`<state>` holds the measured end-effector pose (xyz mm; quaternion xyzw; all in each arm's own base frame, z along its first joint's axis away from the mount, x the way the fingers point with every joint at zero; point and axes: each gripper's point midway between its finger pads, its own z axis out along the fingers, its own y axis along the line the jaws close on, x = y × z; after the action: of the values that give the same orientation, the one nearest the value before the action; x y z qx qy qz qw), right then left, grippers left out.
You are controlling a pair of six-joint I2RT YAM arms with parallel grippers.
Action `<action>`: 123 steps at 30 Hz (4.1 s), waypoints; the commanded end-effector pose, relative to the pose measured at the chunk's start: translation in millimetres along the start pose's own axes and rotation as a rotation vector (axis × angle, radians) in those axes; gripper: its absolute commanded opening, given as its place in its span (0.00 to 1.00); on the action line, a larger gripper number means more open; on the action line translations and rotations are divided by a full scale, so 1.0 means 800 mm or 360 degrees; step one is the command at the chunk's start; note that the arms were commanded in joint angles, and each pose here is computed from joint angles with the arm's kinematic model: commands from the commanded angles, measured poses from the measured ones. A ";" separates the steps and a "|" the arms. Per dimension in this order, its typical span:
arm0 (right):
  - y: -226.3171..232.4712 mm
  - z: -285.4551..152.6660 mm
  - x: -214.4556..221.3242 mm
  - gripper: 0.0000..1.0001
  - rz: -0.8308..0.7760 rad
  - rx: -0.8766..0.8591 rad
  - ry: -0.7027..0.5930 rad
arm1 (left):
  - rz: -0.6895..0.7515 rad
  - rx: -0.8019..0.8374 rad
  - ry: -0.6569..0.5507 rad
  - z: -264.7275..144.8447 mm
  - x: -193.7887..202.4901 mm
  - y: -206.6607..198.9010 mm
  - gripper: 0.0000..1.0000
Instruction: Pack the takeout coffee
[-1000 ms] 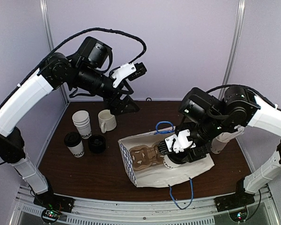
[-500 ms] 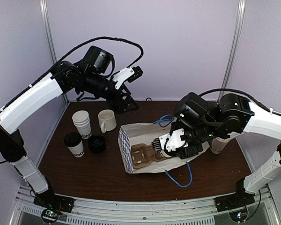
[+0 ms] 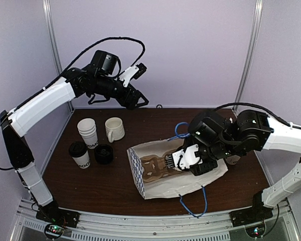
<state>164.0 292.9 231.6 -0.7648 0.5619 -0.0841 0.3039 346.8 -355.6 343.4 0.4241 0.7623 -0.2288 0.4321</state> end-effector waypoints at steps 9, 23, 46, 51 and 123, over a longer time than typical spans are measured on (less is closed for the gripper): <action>-0.012 0.025 0.001 0.60 -0.0098 0.0192 0.0078 | -0.0198 0.0444 -0.0029 0.032 0.015 -0.058 0.77; 0.002 0.018 0.002 0.60 -0.0065 0.0132 0.0030 | -0.0019 0.0715 0.0222 0.019 0.068 -0.183 0.73; -0.003 0.062 0.006 0.59 -0.0197 0.0425 0.0128 | -0.0010 0.0697 0.0206 0.026 0.074 -0.187 0.72; -0.005 0.067 0.004 0.59 -0.0178 0.0423 0.0116 | -0.0004 0.0686 0.0223 0.027 0.078 -0.186 0.72; -0.027 0.139 0.009 0.59 0.0447 -0.0622 0.0183 | 0.0020 -0.0134 0.0114 -0.083 0.110 -0.039 0.84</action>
<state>247.9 337.1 158.0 -0.7236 0.6681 -0.0088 0.1731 259.1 -299.7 290.1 0.4316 0.7872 -0.2014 0.3918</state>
